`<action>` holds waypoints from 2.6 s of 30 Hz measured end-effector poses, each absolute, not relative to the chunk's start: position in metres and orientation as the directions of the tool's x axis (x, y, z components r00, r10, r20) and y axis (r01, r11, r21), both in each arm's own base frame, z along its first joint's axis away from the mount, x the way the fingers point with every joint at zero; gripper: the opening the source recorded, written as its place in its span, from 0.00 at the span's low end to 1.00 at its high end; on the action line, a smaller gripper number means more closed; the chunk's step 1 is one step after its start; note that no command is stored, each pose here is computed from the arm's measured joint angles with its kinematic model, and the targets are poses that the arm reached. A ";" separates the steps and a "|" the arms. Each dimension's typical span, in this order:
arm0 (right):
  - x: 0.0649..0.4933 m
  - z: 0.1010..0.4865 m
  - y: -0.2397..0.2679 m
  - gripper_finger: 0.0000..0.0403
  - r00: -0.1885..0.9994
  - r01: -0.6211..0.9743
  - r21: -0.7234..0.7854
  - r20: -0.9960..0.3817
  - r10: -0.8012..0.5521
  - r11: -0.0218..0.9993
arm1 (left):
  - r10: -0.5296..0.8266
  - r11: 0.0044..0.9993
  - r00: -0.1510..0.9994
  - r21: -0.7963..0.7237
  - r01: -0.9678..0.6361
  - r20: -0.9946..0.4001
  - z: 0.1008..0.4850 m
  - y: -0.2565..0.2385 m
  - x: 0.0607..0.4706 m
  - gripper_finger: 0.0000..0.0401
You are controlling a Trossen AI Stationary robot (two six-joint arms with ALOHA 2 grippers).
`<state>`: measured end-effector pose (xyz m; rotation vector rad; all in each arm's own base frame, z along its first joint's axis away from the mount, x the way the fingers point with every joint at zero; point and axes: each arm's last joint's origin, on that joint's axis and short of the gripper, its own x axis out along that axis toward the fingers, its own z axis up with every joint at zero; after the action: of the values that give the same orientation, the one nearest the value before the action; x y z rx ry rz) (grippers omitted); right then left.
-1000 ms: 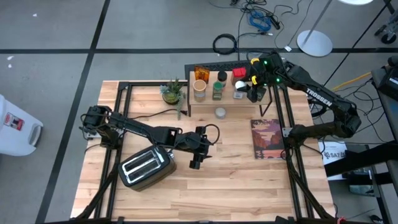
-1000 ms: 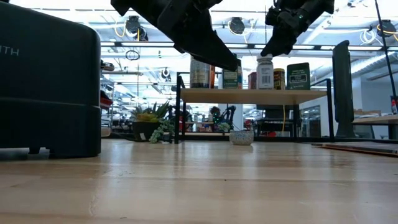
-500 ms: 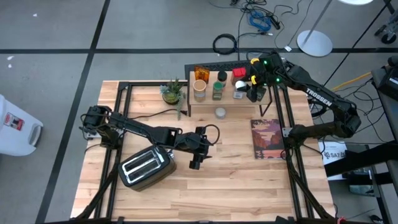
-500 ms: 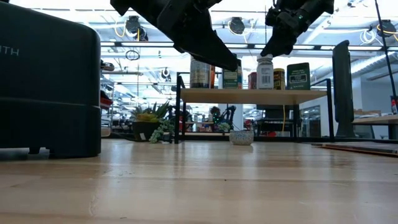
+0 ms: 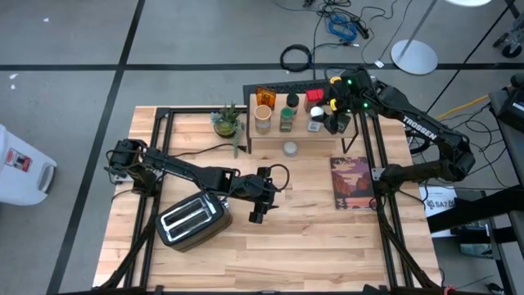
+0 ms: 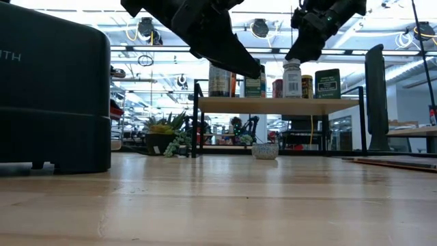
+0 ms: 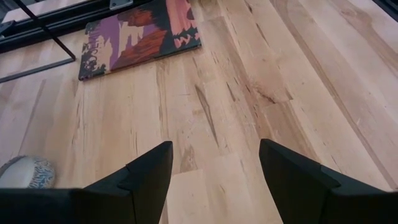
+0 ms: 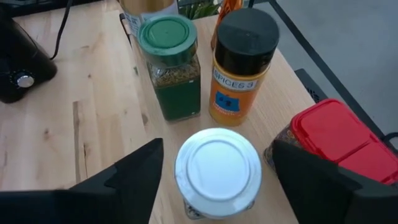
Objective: Shelf spices
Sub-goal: Return to Home Position
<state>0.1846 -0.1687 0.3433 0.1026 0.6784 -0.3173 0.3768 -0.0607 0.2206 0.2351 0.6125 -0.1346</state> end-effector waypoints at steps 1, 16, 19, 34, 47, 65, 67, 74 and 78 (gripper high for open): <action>0.185 0.344 -0.169 0.72 0.734 0.321 -0.012 -0.628 -0.257 0.947 | -0.055 0.965 0.811 0.178 0.194 -0.583 0.221 -0.061 0.377 0.62; 0.169 0.369 -0.154 0.72 0.782 0.341 -0.105 -0.519 -0.344 0.934 | -0.056 0.965 0.810 0.177 0.194 -0.584 0.221 -0.061 0.377 0.62; 0.161 0.378 -0.147 0.72 0.798 0.349 -0.124 -0.481 -0.364 0.929 | -0.056 0.965 0.810 0.177 0.194 -0.584 0.221 -0.061 0.377 0.62; 0.115 0.419 -0.100 0.72 0.864 0.408 -0.159 -0.251 -0.436 0.899 | 0.094 0.949 0.843 0.305 0.086 -0.530 0.265 -0.051 0.351 0.62; 0.100 0.431 -0.067 0.72 0.930 0.312 -0.155 -0.151 -0.334 0.938 | 0.325 0.893 0.819 0.438 -0.102 -0.472 0.331 -0.030 0.282 0.62; 0.073 0.429 -0.043 0.72 0.937 0.288 -0.146 -0.159 -0.310 0.946 | 0.455 0.864 0.815 0.398 -0.307 -0.359 0.387 -0.004 0.183 0.62; 0.069 0.428 -0.040 0.72 0.936 0.288 -0.145 -0.167 -0.310 0.947 | 0.458 0.867 0.815 0.382 -0.321 -0.355 0.390 -0.002 0.174 0.62; 0.058 0.424 -0.032 0.72 0.931 0.284 -0.149 -0.193 -0.310 0.947 | 0.461 0.873 0.815 0.344 -0.346 -0.351 0.393 0.001 0.148 0.62; 0.052 0.421 -0.027 0.72 0.928 0.280 -0.150 -0.212 -0.307 0.948 | 0.462 0.876 0.817 0.319 -0.361 -0.345 0.389 0.002 0.135 0.62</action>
<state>0.0518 -0.0275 0.4207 -0.1184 0.2358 -0.3015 0.1349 0.0025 0.3886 0.2453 0.4282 0.4429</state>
